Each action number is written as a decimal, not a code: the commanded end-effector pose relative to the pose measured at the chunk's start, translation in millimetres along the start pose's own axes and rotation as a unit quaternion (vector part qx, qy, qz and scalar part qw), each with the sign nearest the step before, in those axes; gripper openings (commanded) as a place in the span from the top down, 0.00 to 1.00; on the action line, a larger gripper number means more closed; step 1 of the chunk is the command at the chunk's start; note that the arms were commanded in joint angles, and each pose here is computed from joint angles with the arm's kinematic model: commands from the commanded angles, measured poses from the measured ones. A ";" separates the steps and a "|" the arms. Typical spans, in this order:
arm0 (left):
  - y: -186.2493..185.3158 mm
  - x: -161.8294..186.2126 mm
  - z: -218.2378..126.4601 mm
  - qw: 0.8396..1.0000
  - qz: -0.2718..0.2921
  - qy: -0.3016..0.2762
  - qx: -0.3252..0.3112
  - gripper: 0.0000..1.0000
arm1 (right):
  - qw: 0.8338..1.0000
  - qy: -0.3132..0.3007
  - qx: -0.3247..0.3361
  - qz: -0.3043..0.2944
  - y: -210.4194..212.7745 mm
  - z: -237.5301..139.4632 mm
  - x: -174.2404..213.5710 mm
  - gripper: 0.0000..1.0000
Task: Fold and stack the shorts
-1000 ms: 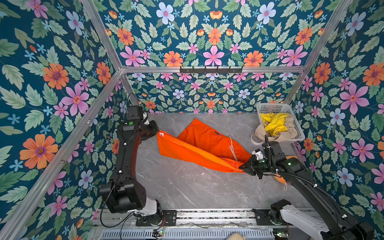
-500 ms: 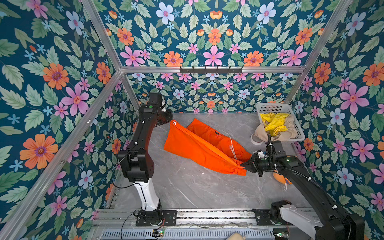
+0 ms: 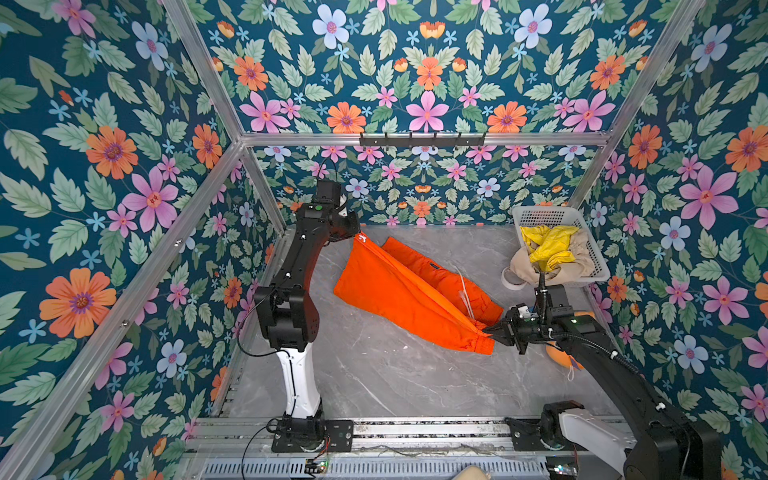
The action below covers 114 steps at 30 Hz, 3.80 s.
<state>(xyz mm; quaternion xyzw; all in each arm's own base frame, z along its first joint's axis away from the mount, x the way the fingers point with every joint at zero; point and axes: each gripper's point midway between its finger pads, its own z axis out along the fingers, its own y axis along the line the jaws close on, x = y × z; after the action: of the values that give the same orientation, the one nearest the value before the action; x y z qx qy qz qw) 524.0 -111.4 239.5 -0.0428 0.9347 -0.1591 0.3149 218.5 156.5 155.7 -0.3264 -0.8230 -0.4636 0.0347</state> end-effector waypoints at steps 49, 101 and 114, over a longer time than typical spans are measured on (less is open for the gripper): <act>-9.4 -19.4 -99.0 0.989 0.037 -0.144 -0.027 0.98 | 1.000 0.002 0.007 -0.003 -2.5 -9.8 10.1 0.98; -7.2 -39.6 52.1 0.994 0.016 -0.107 0.029 0.98 | 0.999 -0.028 -0.002 0.029 5.2 3.2 -57.8 0.96; -2.4 -21.7 115.8 0.996 0.005 -0.084 0.035 0.97 | 0.998 -0.041 -0.012 0.046 1.4 13.5 -104.3 0.90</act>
<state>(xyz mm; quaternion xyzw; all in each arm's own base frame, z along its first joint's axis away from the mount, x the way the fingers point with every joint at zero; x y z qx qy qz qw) 596.3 -144.9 159.4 -0.0327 0.9114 -0.1907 0.3631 295.7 118.9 113.8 -0.3888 -0.7987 -0.4582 0.0318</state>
